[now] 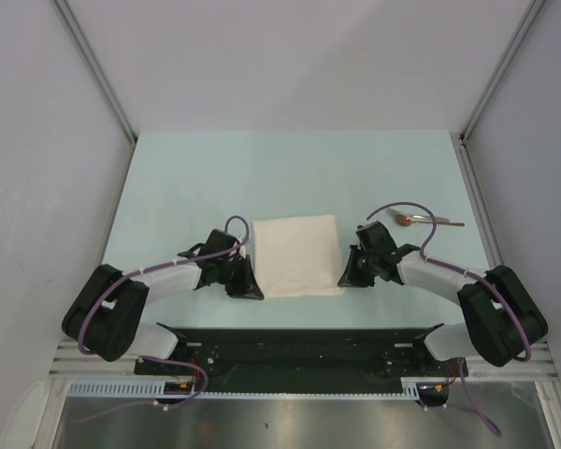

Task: Fold the napkin into a case and place the utensils inside
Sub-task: Smooth out the square-folded napkin at the center of the board.

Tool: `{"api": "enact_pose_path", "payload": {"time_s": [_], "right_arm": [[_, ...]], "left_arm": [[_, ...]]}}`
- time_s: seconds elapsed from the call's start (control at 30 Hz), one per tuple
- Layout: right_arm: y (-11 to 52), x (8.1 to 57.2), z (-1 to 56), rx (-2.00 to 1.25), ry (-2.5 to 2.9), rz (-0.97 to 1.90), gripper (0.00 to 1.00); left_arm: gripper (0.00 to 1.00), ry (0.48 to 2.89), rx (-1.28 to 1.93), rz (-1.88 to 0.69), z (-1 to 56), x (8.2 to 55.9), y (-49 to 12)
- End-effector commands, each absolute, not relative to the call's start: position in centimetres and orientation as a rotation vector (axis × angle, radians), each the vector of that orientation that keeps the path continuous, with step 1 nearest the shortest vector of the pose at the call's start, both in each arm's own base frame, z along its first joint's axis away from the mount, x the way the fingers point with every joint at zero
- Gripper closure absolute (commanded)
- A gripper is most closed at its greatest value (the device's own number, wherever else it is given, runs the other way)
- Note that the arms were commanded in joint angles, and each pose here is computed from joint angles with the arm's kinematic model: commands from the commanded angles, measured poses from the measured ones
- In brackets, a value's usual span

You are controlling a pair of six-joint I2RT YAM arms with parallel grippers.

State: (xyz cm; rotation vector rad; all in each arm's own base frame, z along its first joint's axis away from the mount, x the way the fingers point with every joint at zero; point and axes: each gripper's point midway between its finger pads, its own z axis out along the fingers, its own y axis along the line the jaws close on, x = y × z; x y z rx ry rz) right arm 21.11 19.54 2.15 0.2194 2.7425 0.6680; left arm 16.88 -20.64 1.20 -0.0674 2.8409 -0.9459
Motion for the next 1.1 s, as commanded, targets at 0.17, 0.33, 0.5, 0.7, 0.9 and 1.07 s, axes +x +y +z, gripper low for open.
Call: {"api": "enact_pose_path", "payload": {"time_s": [0.17, 0.33, 0.5, 0.7, 0.9, 1.07], "right_arm": [[19.5, 22.0, 4.5, 0.161, 2.673, 0.682, 1.0], [19.9, 22.2, 4.7, 0.147, 2.683, 0.685, 1.0], [19.7, 22.1, 4.4, 0.151, 2.683, 0.679, 1.0], [19.2, 21.9, 3.8, 0.128, 2.707, 0.649, 0.92], [18.3, 23.6, 6.5, 0.061, 2.662, 0.47, 0.5], [21.2, 26.3, 10.1, -0.02, 2.588, 0.474, 0.39]], "left_arm": [[0.9, 2.771, 0.029, -0.942, 3.4, 17.9, -20.9], [0.89, 2.7, 0.066, -1.013, 7.9, 19.7, -22.3], [0.91, 2.579, -0.107, -1.083, 10.2, 25.5, -22.9], [0.93, 2.581, -0.316, -1.083, 6.8, 31.0, -21.2], [0.93, 2.513, -0.382, -1.165, 8.2, 34.5, -20.5], [0.92, 2.467, -0.386, -1.236, 10.0, 36.5, -21.5]]}}
